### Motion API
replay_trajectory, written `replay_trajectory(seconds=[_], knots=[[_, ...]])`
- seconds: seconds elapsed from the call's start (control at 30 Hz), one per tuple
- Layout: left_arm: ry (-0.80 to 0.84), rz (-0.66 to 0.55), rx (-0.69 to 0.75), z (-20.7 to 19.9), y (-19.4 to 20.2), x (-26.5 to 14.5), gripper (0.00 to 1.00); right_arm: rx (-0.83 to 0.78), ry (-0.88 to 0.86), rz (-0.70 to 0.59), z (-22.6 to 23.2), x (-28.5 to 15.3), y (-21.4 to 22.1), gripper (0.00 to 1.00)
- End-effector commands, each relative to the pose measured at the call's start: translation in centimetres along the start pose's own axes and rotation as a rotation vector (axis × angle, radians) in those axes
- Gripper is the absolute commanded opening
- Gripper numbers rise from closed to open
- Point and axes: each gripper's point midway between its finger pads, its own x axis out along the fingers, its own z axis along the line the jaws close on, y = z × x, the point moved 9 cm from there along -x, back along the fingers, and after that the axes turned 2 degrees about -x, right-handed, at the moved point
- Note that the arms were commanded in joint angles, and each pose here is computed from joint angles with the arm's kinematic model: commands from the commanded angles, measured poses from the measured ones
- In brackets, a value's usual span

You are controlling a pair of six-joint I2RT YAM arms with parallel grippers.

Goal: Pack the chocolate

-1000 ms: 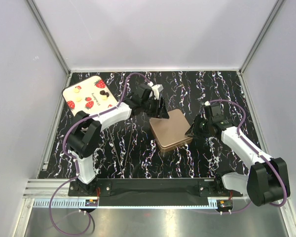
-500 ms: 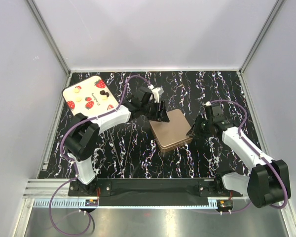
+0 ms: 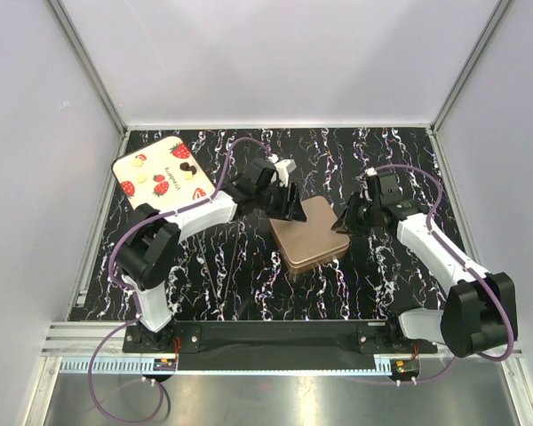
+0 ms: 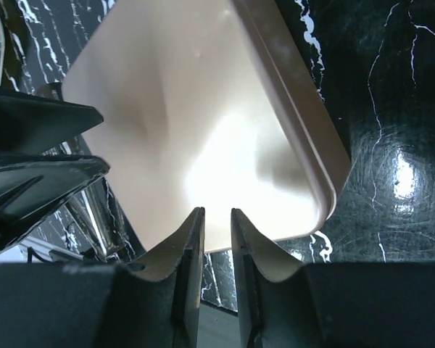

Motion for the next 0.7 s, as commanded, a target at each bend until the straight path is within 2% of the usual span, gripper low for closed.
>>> replay_trajectory(seconds=[0.0, 0.13, 0.27, 0.5, 0.67], knots=[[0.078, -0.059, 0.032, -1.9, -0.8, -0.5, 0.56, -0.004, 0.019, 0.03, -0.9, 0.8, 1.1, 0.28], [0.117, -0.057, 0.029, -3.1, -0.8, -0.9, 0.56, 0.007, 0.112, 0.037, -2.6, 1.0, 2.3, 0.27], [0.14, -0.106, 0.044, -4.6, -2.0, -2.7, 0.56, -0.013, 0.173, 0.029, -3.2, 0.3, 2.6, 0.27], [0.006, -0.129, 0.091, -4.7, -3.9, -3.5, 0.57, -0.034, 0.129, -0.017, -1.9, -0.8, 1.3, 0.27], [0.002, -0.1, 0.069, -4.2, -3.2, -3.0, 0.57, -0.078, -0.025, -0.039, 0.2, -1.5, 0.2, 0.28]])
